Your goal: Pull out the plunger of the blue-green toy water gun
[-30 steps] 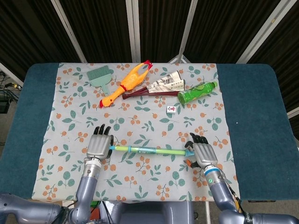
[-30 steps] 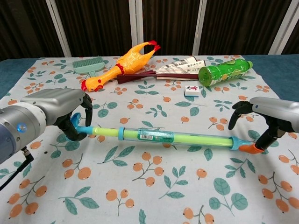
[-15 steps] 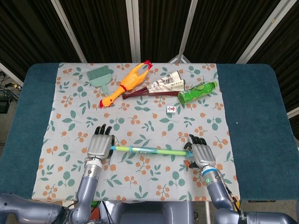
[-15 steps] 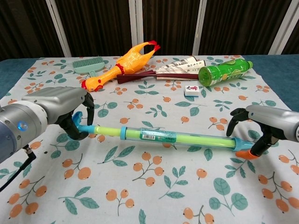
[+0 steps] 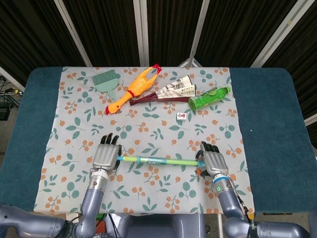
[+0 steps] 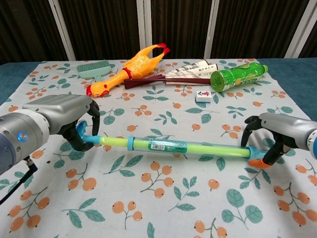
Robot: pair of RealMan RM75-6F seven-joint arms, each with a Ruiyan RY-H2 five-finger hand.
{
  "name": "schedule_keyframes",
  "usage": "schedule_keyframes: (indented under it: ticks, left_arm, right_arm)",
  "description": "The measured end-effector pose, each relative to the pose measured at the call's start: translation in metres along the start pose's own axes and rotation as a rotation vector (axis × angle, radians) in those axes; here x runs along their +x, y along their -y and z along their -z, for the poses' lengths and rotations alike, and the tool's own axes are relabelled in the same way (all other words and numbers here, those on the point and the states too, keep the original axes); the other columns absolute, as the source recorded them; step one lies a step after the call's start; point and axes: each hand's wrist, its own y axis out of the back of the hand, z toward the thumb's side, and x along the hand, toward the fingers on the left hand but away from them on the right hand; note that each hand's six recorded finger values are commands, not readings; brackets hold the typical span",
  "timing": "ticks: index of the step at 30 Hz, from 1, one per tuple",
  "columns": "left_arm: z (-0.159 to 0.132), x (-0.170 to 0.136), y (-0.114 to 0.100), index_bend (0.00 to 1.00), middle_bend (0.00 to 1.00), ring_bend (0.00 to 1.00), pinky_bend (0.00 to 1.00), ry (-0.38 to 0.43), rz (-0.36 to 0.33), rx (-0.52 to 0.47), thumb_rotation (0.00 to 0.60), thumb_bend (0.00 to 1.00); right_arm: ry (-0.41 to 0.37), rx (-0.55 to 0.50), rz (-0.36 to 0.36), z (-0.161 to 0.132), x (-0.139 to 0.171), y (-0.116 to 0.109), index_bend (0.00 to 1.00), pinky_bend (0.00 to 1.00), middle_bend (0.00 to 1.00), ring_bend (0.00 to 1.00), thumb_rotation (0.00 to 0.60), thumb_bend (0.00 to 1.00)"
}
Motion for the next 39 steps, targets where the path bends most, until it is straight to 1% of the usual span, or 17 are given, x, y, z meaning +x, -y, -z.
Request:
schedule_keyframes:
  ticks: [2,6,9,22,27,33,39]
  left_arm:
    - [0.0,0.0,0.0,0.6,0.1,0.0,0.09,-0.001,0.0,-0.003,0.6,0.46]
    - [0.001,0.0,-0.001,0.6,0.1,0.0,0.09,-0.002,0.0,-0.006,0.6,0.46]
    - [0.002,-0.001,-0.002,0.6,0.1,0.0,0.09,-0.001,-0.002,-0.005,0.6,0.46]
    - [0.0,-0.008,-0.003,0.6,0.1,0.0,0.09,0.02,0.002,-0.014,0.6,0.46]
    - [0.003,-0.009,-0.006,0.6,0.1,0.0,0.09,0.019,-0.001,-0.016,0.6,0.46]
    - [0.014,-0.009,-0.008,0.6,0.1,0.0,0.09,0.003,-0.004,-0.02,0.6,0.46]
    - [0.036,-0.007,-0.012,0.61,0.1,0.0,0.09,-0.029,-0.008,-0.029,0.6,0.46]
  right_arm:
    - [0.005,0.007,0.002,0.002,-0.001,0.0,0.46,0.0,0.01,0.0,0.6,0.35]
    - [0.01,-0.003,0.003,0.003,0.0,0.001,0.57,0.0,0.04,0.0,0.6,0.35]
    - [0.008,-0.001,0.014,0.003,0.0,-0.001,0.61,0.0,0.05,0.0,0.6,0.35]
    - [0.004,-0.006,0.053,-0.001,0.001,-0.013,0.62,0.0,0.05,0.0,0.6,0.35]
    - [0.014,-0.003,0.068,0.002,0.0,-0.019,0.62,0.0,0.05,0.0,0.6,0.35]
    - [0.033,-0.012,0.083,0.009,-0.002,-0.025,0.62,0.0,0.05,0.0,0.6,0.35]
    - [0.06,-0.007,0.113,0.021,-0.005,-0.037,0.62,0.0,0.05,0.0,0.6,0.35]
